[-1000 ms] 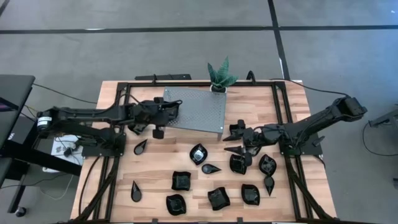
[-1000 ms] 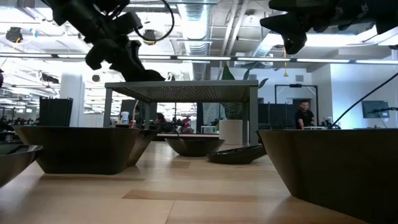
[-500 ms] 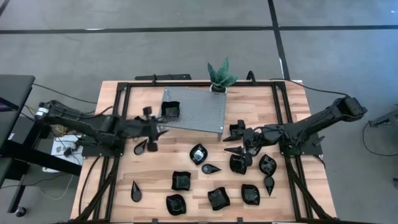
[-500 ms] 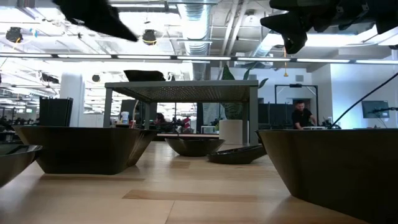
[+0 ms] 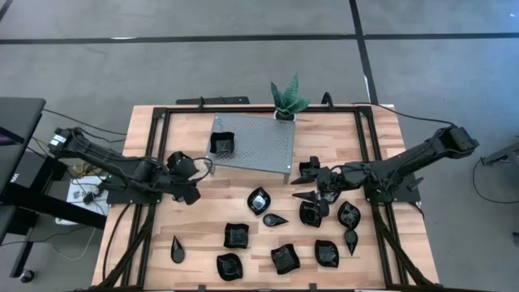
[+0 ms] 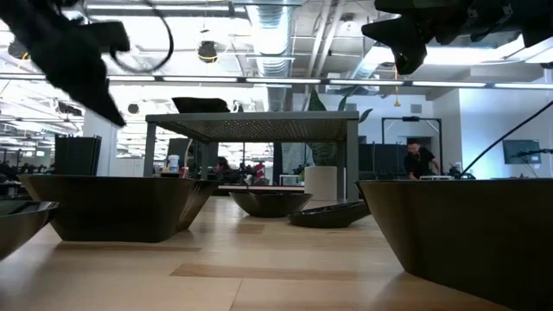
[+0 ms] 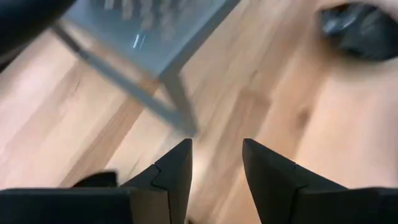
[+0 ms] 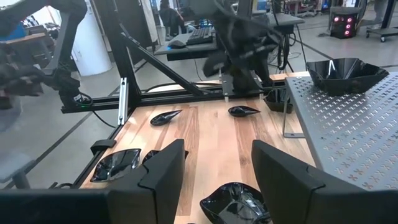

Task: Pick & Place Mini shaped plates
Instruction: Stack the black distorted square plate on top of the black distorted square plate on the shelf

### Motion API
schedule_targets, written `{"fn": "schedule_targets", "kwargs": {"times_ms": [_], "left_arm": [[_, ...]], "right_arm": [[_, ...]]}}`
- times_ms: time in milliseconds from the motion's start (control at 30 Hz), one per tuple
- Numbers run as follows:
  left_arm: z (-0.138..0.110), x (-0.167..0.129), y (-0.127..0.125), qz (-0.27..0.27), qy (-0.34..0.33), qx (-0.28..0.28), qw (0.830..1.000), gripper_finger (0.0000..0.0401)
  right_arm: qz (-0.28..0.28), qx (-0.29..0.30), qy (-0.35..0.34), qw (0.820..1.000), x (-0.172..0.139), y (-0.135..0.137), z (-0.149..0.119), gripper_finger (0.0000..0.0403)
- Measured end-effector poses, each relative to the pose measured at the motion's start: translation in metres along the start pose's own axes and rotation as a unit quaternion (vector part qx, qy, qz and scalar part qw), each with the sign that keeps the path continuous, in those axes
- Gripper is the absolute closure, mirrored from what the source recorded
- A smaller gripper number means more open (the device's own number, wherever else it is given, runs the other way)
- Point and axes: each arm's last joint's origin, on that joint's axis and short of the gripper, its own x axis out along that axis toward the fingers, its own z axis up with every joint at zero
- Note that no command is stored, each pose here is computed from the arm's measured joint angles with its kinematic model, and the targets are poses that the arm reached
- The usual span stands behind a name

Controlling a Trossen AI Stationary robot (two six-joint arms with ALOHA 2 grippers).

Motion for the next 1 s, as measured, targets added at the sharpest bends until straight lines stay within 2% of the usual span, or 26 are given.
{"fn": "schedule_targets", "kwargs": {"times_ms": [200, 467, 567, 767, 1000], "left_arm": [[-0.023, 0.026, 0.020, 0.071, 0.049, -0.023, 0.996, 0.0258], [-0.029, 0.042, 0.046, 0.150, 0.071, -0.158, 0.974, 0.0258], [-0.028, 0.043, 0.048, 0.153, 0.072, -0.165, 0.972, 0.0258], [-0.029, 0.042, 0.043, 0.118, 0.087, -0.179, 0.973, 0.0258], [-0.038, 0.048, 0.042, 0.134, 0.104, -0.172, 0.970, 0.0258]], "right_arm": [[0.000, -0.018, 0.000, 1.000, 0.000, 0.000, 0.000, 0.0223], [0.000, -0.018, 0.000, 1.000, 0.000, 0.000, 0.000, 0.0220], [0.000, -0.018, 0.000, 1.000, 0.000, 0.000, 0.000, 0.0222], [-0.001, -0.017, 0.000, 1.000, 0.000, 0.000, 0.000, 0.0226], [-0.001, -0.017, 0.000, 1.000, 0.000, 0.000, 0.000, 0.0225]]}}
